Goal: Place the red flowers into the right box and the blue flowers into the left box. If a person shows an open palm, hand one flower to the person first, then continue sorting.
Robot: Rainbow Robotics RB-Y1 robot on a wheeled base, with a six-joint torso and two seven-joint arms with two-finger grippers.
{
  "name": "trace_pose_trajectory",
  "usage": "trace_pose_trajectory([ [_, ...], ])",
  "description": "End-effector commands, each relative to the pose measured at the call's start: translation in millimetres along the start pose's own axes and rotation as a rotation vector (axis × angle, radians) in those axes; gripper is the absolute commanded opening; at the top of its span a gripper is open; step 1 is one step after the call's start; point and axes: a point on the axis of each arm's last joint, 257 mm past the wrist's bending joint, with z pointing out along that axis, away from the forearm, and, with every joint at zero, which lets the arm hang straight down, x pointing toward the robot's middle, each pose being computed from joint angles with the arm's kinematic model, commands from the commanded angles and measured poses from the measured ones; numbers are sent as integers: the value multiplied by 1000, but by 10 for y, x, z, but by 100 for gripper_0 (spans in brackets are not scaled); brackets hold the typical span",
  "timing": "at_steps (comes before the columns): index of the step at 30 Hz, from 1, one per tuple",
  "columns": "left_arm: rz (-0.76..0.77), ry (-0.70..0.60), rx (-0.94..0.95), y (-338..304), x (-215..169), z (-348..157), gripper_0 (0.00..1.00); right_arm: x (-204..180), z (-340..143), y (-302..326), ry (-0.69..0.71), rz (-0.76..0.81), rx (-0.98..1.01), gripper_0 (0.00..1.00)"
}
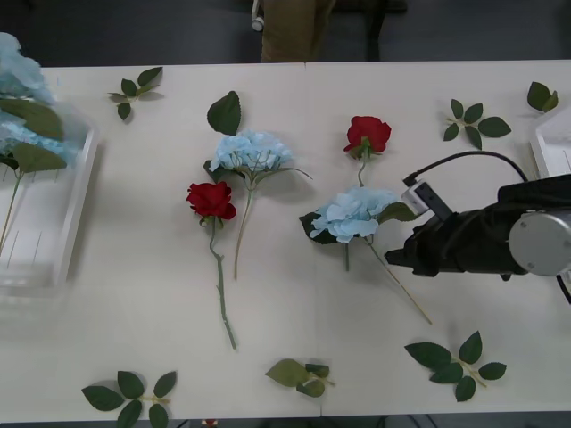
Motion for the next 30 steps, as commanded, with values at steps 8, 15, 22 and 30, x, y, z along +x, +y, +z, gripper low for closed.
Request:
trace_pose_trajectory([
  [8, 13, 41, -275, 791, 230, -139, 0, -156, 371, 336, -31, -39, 72, 80],
  [15, -113, 54, -229, 738, 584, 556, 0, -245, 448, 413, -47, -21, 88, 46],
  [22, -158, -9, -227, 700, 830, 1239, 0, -296, 451, 403, -55, -25, 97, 0],
  [30, -194, -56, -223, 603, 1000, 1652, 0, -282, 509, 364, -55, -14, 106, 0],
])
